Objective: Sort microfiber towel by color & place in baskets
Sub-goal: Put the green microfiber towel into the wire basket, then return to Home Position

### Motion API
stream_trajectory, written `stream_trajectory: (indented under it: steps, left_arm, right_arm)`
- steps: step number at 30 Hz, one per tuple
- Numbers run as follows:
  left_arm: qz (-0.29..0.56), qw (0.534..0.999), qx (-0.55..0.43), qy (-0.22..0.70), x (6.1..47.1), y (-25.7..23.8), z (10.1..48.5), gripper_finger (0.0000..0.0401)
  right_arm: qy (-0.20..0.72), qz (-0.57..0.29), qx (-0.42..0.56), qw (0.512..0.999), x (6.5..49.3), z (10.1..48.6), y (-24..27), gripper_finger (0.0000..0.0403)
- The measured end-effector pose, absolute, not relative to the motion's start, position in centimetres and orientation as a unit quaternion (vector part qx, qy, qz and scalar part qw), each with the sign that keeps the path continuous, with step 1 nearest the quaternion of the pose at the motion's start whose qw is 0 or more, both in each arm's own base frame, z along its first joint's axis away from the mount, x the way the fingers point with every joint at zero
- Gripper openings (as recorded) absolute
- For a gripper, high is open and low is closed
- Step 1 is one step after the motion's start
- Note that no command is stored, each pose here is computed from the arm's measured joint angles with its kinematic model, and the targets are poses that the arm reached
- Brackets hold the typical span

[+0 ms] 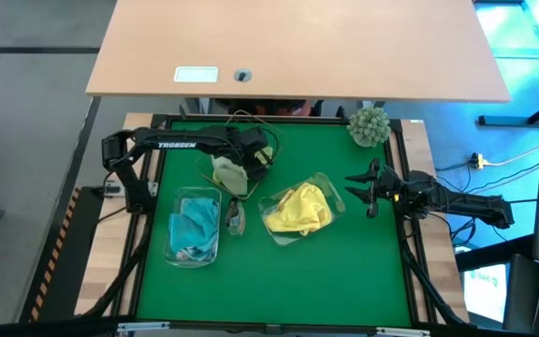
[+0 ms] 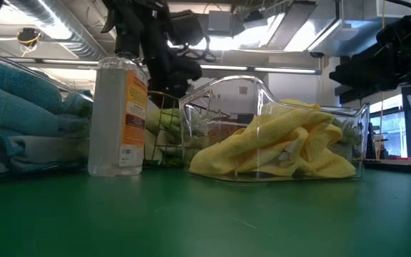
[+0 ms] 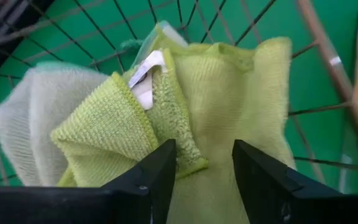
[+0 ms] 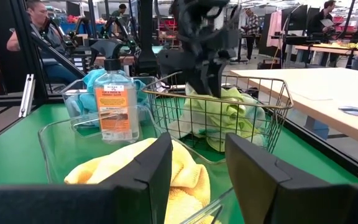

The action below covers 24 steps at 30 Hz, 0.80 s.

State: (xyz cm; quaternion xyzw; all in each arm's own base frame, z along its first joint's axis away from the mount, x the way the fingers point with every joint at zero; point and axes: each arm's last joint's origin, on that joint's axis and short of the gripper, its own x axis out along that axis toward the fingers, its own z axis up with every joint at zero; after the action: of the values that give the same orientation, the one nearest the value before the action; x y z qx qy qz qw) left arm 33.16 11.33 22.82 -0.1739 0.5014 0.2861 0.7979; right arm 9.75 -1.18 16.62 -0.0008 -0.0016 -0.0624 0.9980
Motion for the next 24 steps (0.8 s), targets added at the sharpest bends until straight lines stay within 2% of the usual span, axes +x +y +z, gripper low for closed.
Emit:
stream_trajectory:
  steps: [12,24]
  left_arm:
    - [0.262,0.801,-0.176,0.508,33.3,11.2,28.9,0.0153]
    - [0.221,0.857,-0.11,0.453,33.5,9.4,37.8,0.0153]
  right_arm:
    - [-0.002,-0.062,-0.001,0.998,9.8,16.6,-1.2,0.0147]
    - [-0.001,-0.062,-0.001,0.998,9.8,16.6,-1.2,0.0147]
